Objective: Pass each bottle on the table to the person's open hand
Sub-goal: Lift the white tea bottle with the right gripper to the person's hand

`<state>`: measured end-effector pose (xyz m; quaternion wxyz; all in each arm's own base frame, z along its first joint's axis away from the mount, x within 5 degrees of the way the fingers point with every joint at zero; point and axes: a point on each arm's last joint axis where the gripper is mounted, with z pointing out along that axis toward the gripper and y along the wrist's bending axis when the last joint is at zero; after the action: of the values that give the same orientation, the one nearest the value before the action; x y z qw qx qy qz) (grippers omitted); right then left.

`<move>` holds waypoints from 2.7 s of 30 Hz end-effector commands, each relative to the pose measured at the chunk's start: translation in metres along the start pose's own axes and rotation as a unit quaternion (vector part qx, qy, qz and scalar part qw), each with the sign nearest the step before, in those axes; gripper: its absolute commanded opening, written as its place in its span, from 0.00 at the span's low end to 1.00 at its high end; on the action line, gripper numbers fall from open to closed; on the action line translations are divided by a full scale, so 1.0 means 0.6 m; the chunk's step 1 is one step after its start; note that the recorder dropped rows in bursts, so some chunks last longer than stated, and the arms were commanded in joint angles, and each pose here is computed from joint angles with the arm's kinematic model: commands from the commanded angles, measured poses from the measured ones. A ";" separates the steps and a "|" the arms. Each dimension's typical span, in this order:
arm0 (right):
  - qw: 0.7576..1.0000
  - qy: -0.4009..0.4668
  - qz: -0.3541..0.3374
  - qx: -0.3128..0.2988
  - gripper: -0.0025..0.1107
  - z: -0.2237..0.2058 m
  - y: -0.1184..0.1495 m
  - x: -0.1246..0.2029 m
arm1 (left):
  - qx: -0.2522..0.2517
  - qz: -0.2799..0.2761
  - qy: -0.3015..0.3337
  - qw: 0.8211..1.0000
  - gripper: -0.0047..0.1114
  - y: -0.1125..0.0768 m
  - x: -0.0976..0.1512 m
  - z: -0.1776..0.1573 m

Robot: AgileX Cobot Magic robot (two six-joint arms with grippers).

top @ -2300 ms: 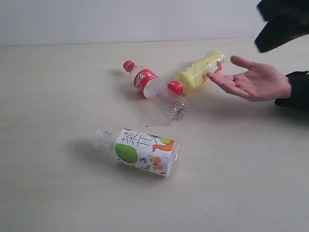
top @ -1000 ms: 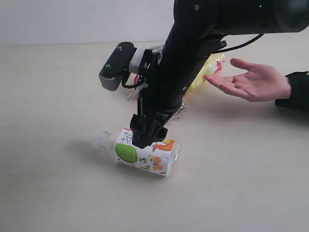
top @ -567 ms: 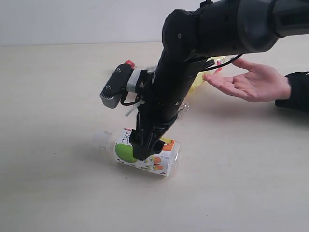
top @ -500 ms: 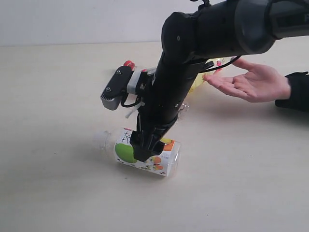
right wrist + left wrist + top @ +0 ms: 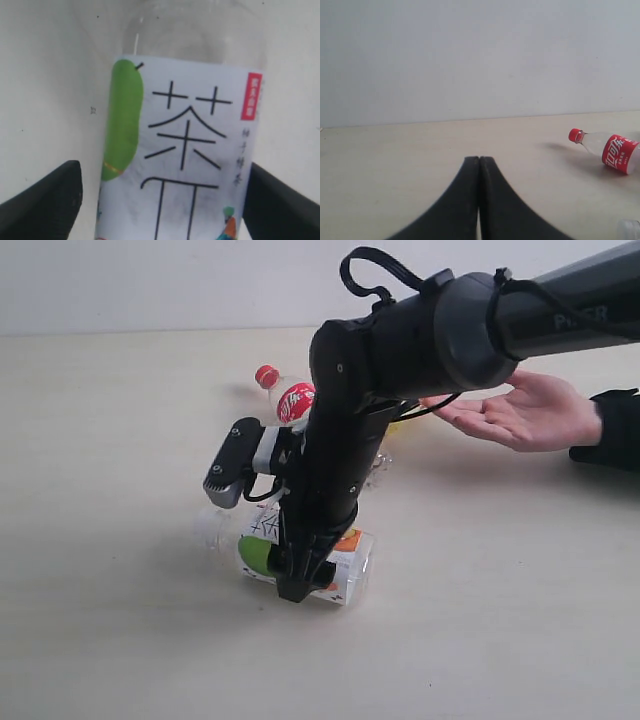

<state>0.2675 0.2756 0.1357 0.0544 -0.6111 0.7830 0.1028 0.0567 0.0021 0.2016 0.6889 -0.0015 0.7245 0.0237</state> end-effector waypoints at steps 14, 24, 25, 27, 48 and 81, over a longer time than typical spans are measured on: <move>0.997 0.017 0.070 -0.002 0.37 0.024 -0.004 0.003 | -0.001 0.000 -0.005 1.000 0.04 0.000 0.000 -0.001; 0.996 -0.054 0.077 0.008 0.02 -0.116 0.031 -0.007 | -0.001 0.000 -0.005 1.000 0.04 0.000 0.000 -0.001; 0.994 -0.060 0.086 0.015 0.02 -0.140 0.037 -0.003 | -0.001 0.000 -0.005 1.000 0.04 0.000 0.000 -0.001; 0.987 -0.072 0.123 0.075 0.02 -0.203 0.033 0.017 | -0.001 0.000 -0.005 1.000 0.04 0.000 0.000 -0.001; 0.849 -0.049 0.506 0.144 0.02 -0.220 -0.219 0.278 | -0.001 0.000 -0.005 1.000 0.04 0.000 0.000 -0.001; 0.840 -0.048 0.520 0.144 0.71 -0.157 -0.252 0.281 | -0.001 0.000 -0.005 1.000 0.04 0.000 0.000 -0.001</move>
<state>0.3743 0.0612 0.1787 0.1154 -0.0960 0.9881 0.0332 0.0567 0.0021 0.2016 0.6889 -0.0015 0.7245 0.0237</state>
